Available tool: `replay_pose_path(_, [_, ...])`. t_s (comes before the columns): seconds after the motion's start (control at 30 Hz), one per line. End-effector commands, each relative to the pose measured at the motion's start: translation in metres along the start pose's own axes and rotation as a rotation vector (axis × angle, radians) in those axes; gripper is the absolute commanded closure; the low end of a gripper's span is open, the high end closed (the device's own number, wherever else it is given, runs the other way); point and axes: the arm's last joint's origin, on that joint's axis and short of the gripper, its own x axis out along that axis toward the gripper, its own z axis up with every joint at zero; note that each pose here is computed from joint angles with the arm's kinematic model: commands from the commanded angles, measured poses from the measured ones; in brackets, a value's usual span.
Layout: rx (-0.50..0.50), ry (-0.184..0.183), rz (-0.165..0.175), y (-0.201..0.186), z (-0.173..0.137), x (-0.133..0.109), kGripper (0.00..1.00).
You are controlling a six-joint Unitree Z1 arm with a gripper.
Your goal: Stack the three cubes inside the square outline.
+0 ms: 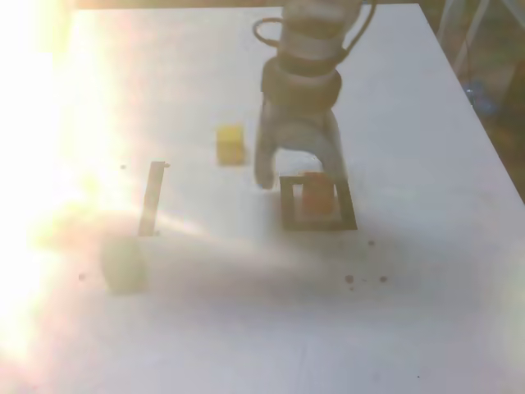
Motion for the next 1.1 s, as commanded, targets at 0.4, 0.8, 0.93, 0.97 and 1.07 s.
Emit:
replay_pose_path(0.4, [0.023,0.007,0.043,0.036,-0.066,-0.019,0.01])
replay_pose_path(0.8, [0.016,0.075,0.054,0.074,-0.092,0.006,0.03])
replay_pose_path(0.93, [0.012,0.092,0.043,0.082,-0.089,0.017,0.03])
replay_pose_path(0.97, [0.013,0.095,0.040,0.084,-0.088,0.020,0.03])
replay_pose_path(1.07, [0.015,0.107,0.031,0.087,-0.081,0.029,0.04])
